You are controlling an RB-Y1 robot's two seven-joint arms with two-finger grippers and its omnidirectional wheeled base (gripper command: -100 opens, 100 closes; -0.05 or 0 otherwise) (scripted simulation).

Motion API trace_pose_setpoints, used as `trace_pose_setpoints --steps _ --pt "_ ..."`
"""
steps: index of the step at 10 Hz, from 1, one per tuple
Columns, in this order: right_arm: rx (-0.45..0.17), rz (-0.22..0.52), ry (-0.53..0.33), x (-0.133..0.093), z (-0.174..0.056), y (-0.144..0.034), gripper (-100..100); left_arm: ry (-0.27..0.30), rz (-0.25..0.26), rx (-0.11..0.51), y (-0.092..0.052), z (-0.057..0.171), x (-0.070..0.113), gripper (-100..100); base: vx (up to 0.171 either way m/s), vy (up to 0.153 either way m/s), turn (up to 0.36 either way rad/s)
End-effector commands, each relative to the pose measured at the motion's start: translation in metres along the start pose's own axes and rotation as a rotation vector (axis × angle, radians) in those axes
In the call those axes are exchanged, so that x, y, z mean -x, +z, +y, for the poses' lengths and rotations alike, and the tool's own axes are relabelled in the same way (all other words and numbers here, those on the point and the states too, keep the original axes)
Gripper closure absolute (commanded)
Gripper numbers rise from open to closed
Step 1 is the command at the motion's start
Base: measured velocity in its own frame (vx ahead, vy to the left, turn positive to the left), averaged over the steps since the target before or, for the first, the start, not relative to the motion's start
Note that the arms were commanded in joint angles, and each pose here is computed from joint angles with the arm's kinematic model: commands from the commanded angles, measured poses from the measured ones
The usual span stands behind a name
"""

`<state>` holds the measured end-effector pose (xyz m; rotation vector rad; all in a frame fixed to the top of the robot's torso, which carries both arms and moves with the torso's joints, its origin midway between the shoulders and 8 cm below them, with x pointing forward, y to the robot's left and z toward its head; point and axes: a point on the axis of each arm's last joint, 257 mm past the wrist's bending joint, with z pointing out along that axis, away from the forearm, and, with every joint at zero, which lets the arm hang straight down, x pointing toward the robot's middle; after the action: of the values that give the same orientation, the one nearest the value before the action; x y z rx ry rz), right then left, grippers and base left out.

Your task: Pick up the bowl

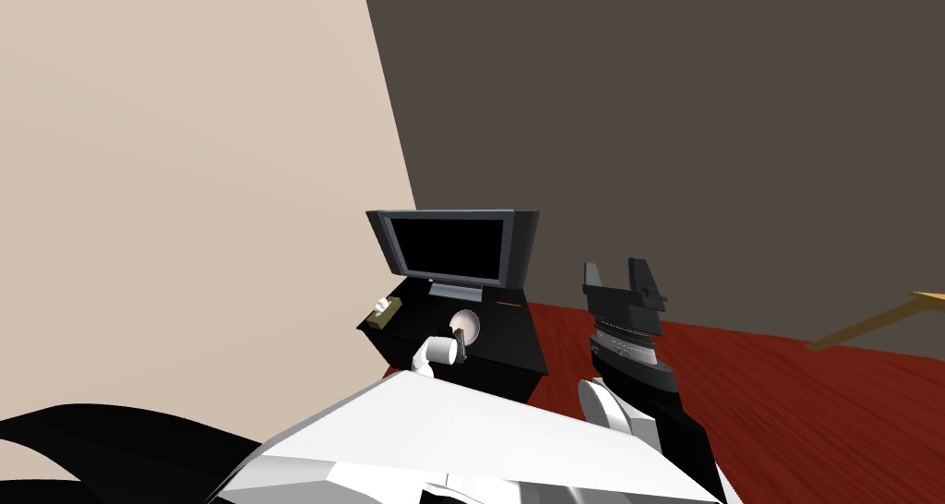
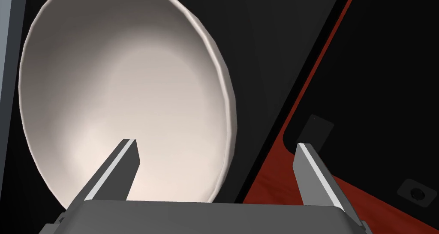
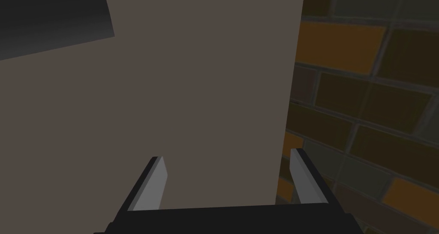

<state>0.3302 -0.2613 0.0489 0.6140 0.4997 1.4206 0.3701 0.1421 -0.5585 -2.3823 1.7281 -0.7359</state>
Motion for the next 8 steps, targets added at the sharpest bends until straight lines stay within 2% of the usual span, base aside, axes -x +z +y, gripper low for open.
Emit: trace_pose_setpoints --steps 1,5,6,7,8 --pt "0.000 0.000 0.000 0.000 0.000 0.000 0 0.000 0.000 0.000 0.000 0.000 0.000 100 0.000 0.000 0.000" --pt "0.000 0.000 0.000 0.000 0.000 0.000 0 -0.001 0.000 0.002 0.000 0.001 0.000 100 0.000 0.000 0.000" --pt "0.000 0.000 0.000 0.000 0.000 0.000 0 -0.001 0.000 0.002 0.000 0.001 0.000 0 0.000 0.000 0.000" --pt "0.000 0.000 0.000 0.000 0.000 0.000 0 0.002 0.000 0.001 -0.004 -0.006 -0.001 100 -0.005 -0.010 0.039" --pt "0.000 0.000 0.000 0.000 0.000 0.000 0 0.003 0.001 0.001 -0.007 -0.010 -0.002 100 -0.011 -0.015 0.044"
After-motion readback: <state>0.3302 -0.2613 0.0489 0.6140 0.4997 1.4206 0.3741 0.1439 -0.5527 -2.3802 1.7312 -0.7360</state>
